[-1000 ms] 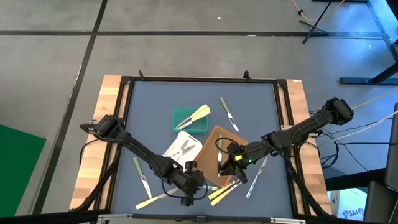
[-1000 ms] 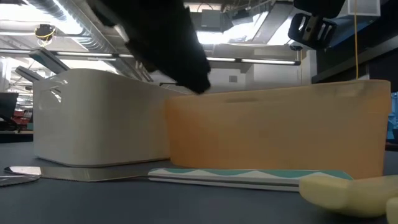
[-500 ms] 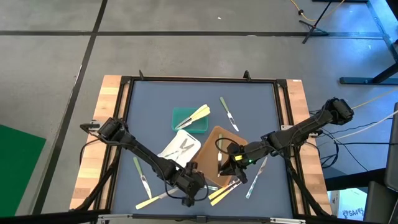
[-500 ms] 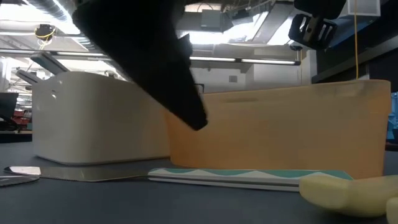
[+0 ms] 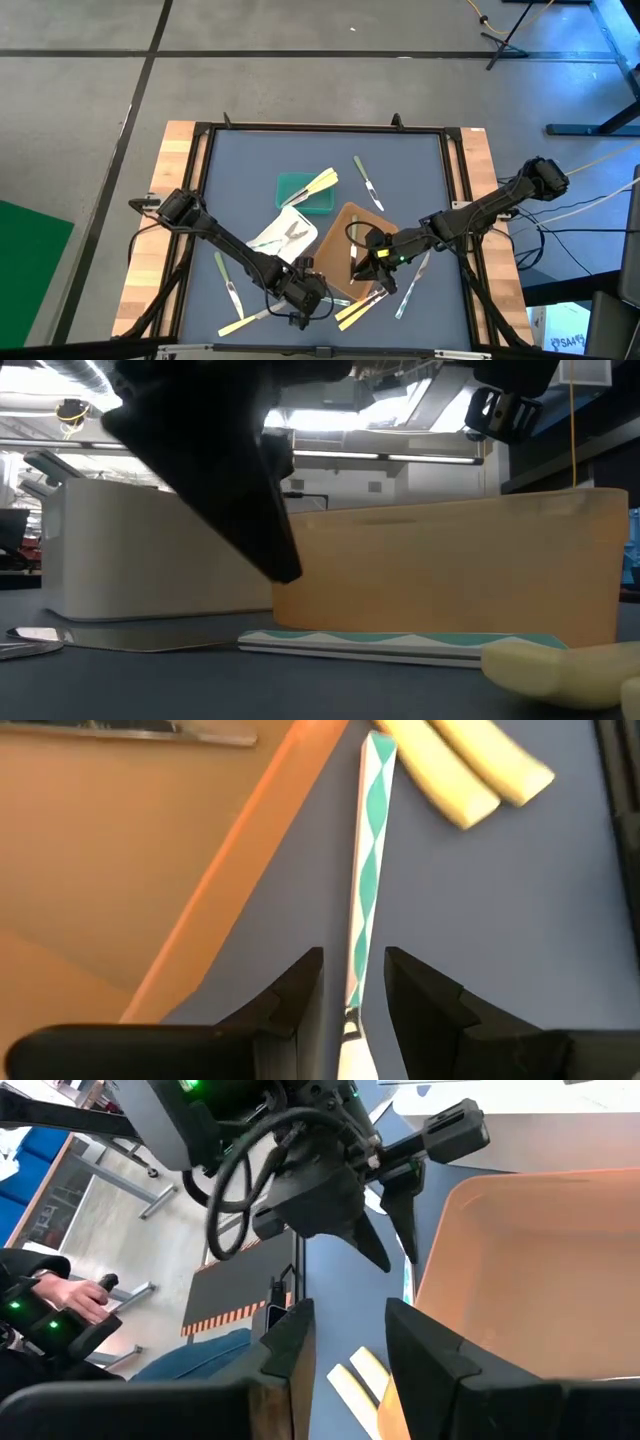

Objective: Sort silverware by color (type)
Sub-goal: Put the blue patterned knife into the white bin

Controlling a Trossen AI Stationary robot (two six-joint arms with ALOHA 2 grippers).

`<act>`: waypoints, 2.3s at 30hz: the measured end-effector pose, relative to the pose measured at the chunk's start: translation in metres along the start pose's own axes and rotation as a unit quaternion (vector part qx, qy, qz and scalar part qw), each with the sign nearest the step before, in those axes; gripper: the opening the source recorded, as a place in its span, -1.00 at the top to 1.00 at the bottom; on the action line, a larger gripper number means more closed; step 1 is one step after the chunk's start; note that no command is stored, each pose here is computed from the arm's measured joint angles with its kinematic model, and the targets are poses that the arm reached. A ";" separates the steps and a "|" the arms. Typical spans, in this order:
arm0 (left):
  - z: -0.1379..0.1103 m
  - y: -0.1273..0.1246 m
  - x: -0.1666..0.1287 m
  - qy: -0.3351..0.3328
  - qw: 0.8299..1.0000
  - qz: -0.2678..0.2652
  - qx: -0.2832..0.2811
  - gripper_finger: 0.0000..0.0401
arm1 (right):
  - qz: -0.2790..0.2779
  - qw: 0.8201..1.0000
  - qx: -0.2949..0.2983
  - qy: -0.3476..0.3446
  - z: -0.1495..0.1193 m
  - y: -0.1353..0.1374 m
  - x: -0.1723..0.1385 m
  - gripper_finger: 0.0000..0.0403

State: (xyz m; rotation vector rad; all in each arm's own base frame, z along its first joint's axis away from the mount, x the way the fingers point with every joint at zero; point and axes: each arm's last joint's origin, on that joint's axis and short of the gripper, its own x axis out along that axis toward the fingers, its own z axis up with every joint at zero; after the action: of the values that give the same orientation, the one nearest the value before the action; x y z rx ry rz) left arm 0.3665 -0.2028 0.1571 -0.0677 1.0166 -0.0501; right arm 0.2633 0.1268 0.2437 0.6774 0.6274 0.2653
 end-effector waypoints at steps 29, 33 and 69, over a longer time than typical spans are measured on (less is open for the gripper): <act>-0.004 -0.020 0.022 -0.006 0.996 0.061 0.057 0.49 | -0.011 1.000 0.000 0.005 -0.001 -0.002 0.000 0.45; -0.004 -0.020 0.022 -0.002 0.997 0.056 0.057 0.49 | -0.011 1.000 0.000 0.005 -0.001 -0.002 0.000 0.45; 0.003 -0.012 0.026 0.040 0.998 0.026 0.036 0.92 | -0.020 1.000 0.001 0.012 -0.003 -0.003 0.000 0.45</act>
State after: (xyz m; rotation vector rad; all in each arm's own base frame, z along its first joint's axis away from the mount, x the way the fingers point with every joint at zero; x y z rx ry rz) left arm 0.3828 -0.2168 0.1381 0.0274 1.0944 -0.0414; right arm 0.2615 0.1257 0.2400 0.6637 0.6626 0.2367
